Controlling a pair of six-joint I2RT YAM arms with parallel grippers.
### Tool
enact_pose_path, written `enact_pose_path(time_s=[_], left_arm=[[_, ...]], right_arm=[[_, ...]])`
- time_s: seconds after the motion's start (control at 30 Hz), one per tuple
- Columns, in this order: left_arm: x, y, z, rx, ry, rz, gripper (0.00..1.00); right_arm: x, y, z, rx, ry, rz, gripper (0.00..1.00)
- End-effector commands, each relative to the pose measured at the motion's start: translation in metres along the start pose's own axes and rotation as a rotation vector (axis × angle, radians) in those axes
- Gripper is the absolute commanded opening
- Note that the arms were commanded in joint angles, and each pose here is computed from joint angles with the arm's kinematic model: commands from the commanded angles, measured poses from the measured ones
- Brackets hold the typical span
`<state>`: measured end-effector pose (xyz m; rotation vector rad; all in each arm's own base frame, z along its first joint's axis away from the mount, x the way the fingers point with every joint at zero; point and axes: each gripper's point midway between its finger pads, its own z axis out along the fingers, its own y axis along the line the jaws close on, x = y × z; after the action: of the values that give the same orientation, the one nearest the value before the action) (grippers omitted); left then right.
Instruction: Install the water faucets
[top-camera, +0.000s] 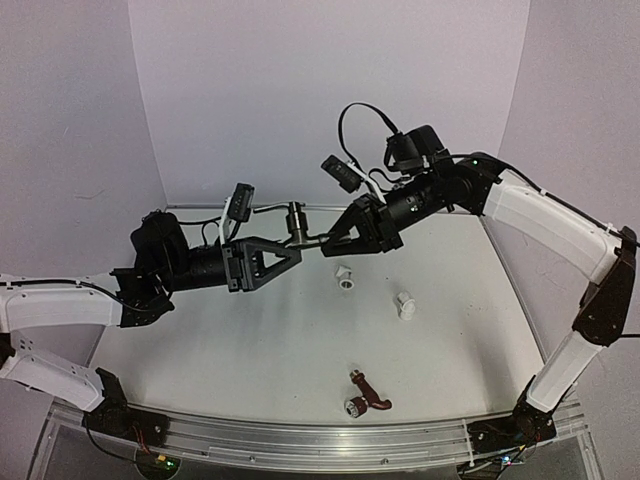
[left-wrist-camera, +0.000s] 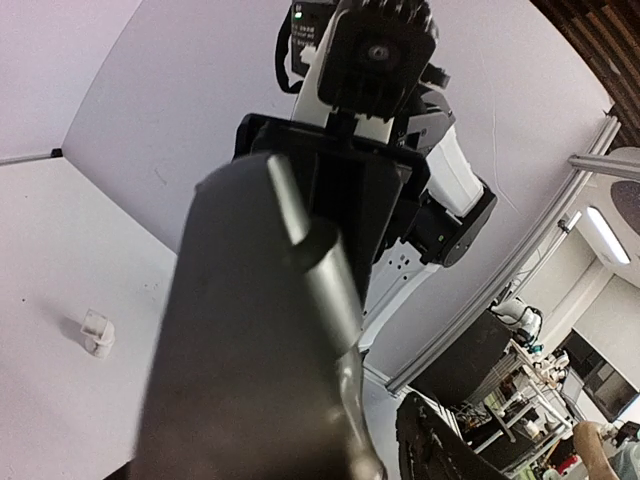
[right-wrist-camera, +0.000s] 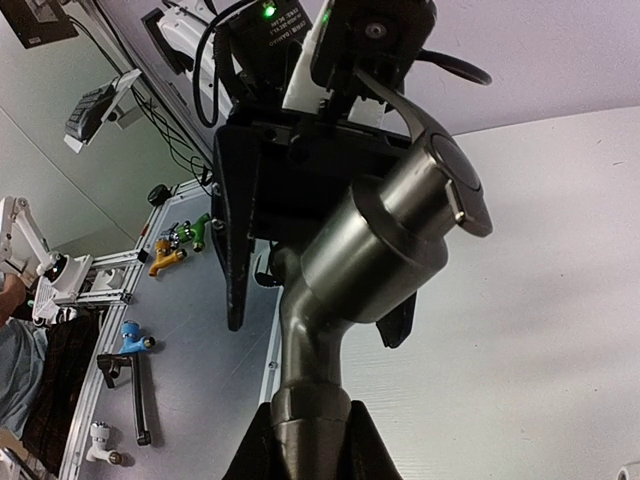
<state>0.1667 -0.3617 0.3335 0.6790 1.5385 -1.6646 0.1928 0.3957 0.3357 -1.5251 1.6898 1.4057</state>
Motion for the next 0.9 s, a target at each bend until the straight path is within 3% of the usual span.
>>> enact_pose_path(time_s=[0.0, 0.63, 0.87], left_arm=[[-0.025, -0.016, -0.001, 0.041, -0.097, 0.029, 0.58], [-0.027, -0.011, 0.014, 0.087, -0.105, -0.044, 0.29], [-0.026, -0.011, 0.017, 0.096, -0.095, -0.053, 0.26]], right_arm=[[-0.009, 0.001, -0.001, -0.016, -0.043, -0.029, 0.0], [-0.005, 0.006, -0.002, -0.027, -0.053, -0.032, 0.0], [-0.002, 0.008, -0.003, -0.018, -0.05, -0.046, 0.0]])
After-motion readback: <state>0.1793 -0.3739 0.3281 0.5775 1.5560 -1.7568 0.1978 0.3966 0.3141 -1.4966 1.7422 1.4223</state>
